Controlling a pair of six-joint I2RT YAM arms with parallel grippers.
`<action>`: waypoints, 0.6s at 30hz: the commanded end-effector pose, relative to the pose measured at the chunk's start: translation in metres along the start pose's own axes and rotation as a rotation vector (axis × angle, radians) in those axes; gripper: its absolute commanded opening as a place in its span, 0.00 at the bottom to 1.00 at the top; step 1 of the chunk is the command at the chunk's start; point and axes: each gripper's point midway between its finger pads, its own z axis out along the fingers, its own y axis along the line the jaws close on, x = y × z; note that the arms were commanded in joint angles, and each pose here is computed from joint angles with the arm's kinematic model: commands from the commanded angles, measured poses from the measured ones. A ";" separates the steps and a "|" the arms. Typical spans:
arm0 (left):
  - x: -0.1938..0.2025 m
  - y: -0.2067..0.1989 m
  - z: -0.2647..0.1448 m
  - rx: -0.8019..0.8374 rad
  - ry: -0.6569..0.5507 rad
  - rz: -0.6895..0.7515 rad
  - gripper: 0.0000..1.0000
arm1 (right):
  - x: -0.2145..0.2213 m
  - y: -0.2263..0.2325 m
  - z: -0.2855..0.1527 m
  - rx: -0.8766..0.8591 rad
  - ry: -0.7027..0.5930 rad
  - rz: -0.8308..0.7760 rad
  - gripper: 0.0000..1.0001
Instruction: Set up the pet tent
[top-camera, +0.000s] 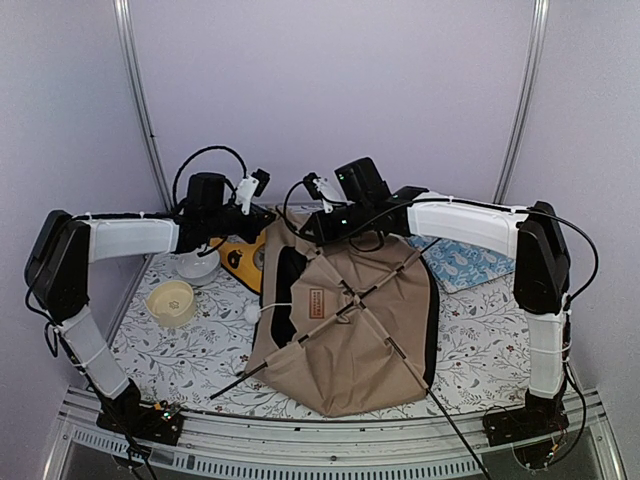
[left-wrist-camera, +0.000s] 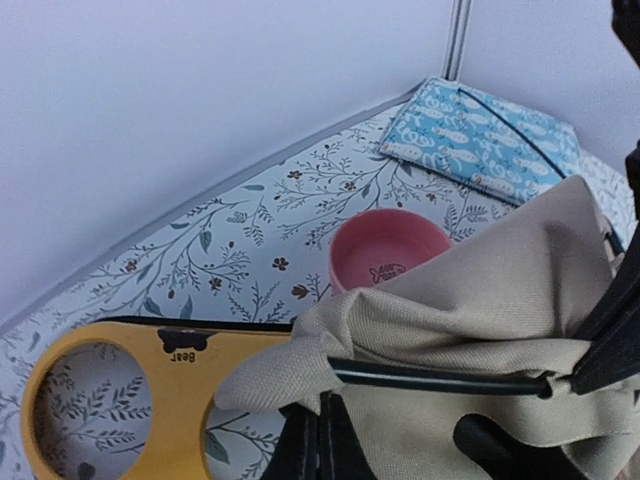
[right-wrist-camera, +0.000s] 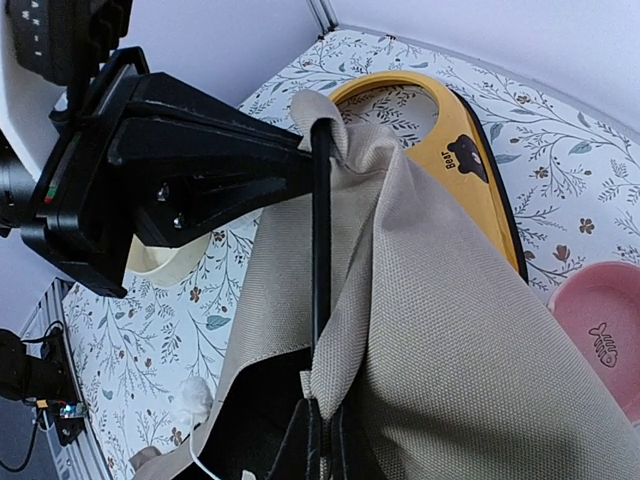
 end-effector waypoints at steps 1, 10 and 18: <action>-0.014 -0.003 -0.003 -0.074 0.039 0.258 0.00 | -0.022 0.013 -0.019 -0.035 -0.031 -0.060 0.00; -0.009 -0.049 -0.016 -0.099 0.047 0.557 0.00 | -0.025 0.003 -0.025 -0.034 -0.021 -0.093 0.00; -0.003 -0.069 -0.018 -0.153 0.045 0.734 0.00 | -0.033 0.004 -0.014 -0.050 -0.027 -0.134 0.00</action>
